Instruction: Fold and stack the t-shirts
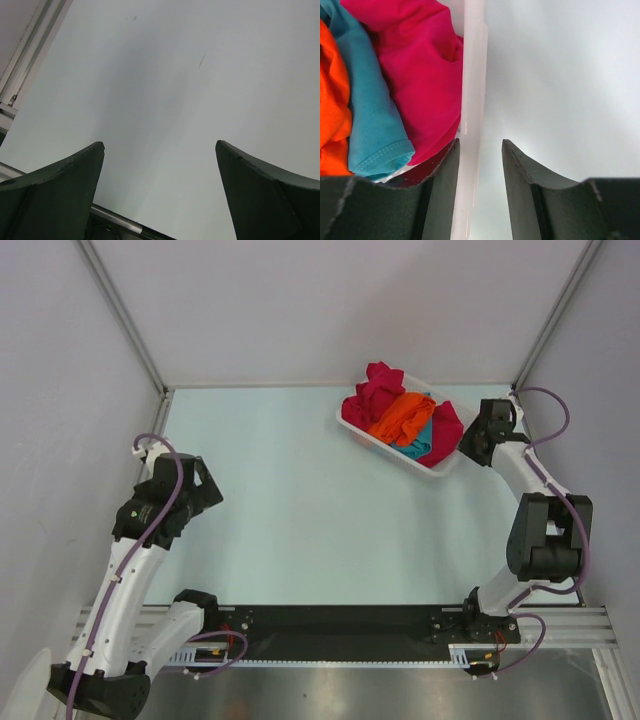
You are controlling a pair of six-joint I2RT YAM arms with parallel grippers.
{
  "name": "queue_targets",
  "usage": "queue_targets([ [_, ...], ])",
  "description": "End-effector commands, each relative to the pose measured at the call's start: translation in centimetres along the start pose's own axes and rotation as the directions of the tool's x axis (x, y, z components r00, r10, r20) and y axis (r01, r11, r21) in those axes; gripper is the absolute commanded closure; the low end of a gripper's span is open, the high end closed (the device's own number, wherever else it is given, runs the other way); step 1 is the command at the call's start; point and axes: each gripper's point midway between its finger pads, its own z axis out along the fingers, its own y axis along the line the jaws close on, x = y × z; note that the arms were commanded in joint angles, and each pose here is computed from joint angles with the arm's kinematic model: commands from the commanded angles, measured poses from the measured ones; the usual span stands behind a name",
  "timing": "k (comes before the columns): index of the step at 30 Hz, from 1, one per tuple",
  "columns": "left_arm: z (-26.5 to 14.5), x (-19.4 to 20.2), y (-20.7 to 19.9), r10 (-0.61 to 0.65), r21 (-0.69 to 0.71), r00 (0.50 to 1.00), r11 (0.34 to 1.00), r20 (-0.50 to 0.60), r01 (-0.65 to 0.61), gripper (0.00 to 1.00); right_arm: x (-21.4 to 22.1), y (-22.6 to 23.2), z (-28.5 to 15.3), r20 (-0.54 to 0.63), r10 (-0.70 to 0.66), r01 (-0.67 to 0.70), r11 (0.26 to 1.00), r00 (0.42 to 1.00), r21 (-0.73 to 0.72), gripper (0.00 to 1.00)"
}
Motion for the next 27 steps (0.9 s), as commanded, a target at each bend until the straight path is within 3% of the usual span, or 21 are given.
queue_targets([
  [1,0.2,-0.5,-0.3,0.001,0.014,1.0,1.0,0.014,-0.001,0.01,1.0,-1.6,0.0,-0.018,-0.026,0.027,0.998,0.999,0.048,0.56],
  [5,0.2,-0.6,-0.3,-0.002,0.017,1.0,1.0,0.015,0.001,0.01,1.5,-1.5,0.4,-0.034,-0.025,0.027,0.999,0.999,0.038,0.57],
  [8,0.3,-0.6,-0.4,-0.001,0.018,1.0,1.0,0.011,0.001,0.01,1.9,-1.4,0.5,-0.047,-0.026,0.027,0.999,0.999,0.027,0.66],
  [9,0.3,-0.6,-0.5,-0.003,0.02,1.0,1.0,0.011,0.003,0.01,2.0,-1.3,0.5,-0.048,-0.027,0.028,0.999,0.998,0.021,1.0],
  [16,0.3,-0.7,-0.8,0.001,0.036,1.0,0.999,0.005,-0.001,0.01,1.8,-1.7,-0.7,0.026,0.015,-0.015,1.0,1.0,0.006,1.0],
  [21,0.2,-0.5,-1.1,0.01,0.053,1.0,0.999,-0.005,-0.01,0.01,1.6,-3.9,-1.9,0.089,0.057,-0.064,0.995,0.994,0.071,1.0],
  [27,0.1,-0.1,-1.7,0.012,0.088,1.0,0.996,-0.024,-0.01,0.02,-0.4,-8.7,-6.3,0.313,0.151,-0.219,0.956,0.938,0.196,1.0],
])
